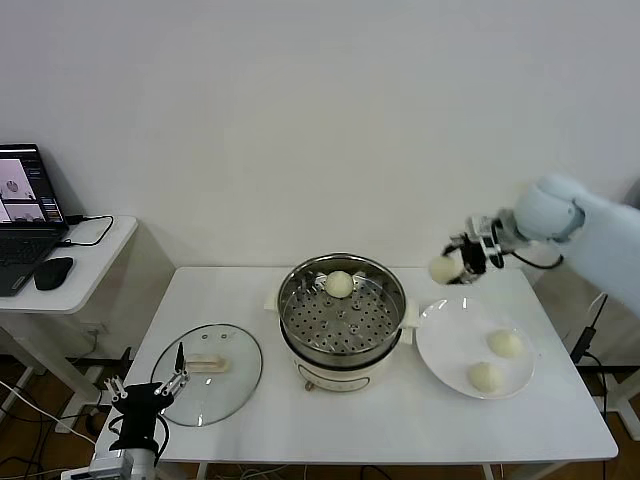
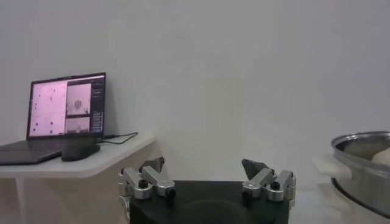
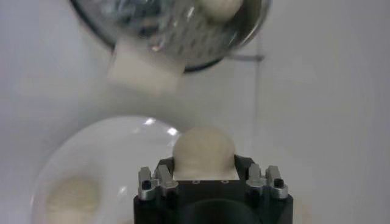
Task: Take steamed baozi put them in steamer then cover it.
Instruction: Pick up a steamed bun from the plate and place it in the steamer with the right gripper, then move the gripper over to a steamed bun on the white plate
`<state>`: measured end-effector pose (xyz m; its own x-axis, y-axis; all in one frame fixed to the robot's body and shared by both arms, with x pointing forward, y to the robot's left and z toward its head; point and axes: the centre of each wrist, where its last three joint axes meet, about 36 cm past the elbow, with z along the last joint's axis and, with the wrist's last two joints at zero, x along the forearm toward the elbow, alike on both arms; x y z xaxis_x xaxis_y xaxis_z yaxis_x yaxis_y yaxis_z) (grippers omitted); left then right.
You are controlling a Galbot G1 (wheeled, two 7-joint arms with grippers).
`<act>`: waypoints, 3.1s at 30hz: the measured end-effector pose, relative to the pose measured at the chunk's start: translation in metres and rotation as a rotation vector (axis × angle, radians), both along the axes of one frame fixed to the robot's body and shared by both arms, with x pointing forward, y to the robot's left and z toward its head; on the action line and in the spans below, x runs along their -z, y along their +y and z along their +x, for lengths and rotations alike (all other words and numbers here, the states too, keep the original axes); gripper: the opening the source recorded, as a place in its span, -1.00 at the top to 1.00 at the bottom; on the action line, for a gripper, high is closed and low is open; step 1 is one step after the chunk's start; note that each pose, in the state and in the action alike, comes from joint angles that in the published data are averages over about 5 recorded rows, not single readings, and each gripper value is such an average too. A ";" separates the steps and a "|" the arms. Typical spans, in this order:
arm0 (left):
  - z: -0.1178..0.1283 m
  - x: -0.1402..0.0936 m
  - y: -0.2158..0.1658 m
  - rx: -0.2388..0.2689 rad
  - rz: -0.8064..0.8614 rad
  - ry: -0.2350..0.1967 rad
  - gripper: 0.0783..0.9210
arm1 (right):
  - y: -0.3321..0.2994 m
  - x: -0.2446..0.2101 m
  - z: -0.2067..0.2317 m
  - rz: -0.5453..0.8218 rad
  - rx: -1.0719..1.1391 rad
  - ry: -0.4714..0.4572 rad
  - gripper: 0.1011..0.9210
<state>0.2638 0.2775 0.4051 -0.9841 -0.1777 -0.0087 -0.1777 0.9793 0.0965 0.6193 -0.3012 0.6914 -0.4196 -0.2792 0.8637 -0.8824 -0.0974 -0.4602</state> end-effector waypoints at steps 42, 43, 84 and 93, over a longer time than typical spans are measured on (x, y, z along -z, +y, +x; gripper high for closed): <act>0.006 0.007 0.007 -0.036 0.002 -0.009 -0.77 | 0.249 0.124 0.009 0.118 0.082 0.176 -0.28; 0.006 0.007 0.007 -0.035 0.002 -0.009 -0.77 | 0.250 0.124 0.009 0.121 0.086 0.175 -0.28; 0.008 0.015 0.003 -0.002 0.005 0.017 -0.77 | -0.098 0.062 -0.064 -0.078 0.098 0.132 -0.76; 0.008 0.018 0.006 -0.011 0.015 0.029 -0.77 | -0.133 0.124 -0.087 -0.164 0.119 0.195 -0.76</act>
<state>0.2719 0.2839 0.3870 -0.9820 -0.1883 0.0171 -0.1852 0.9758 0.1161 0.5326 -0.4344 0.5674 -0.2626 -0.0875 0.9609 -0.9624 -0.0475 -0.2674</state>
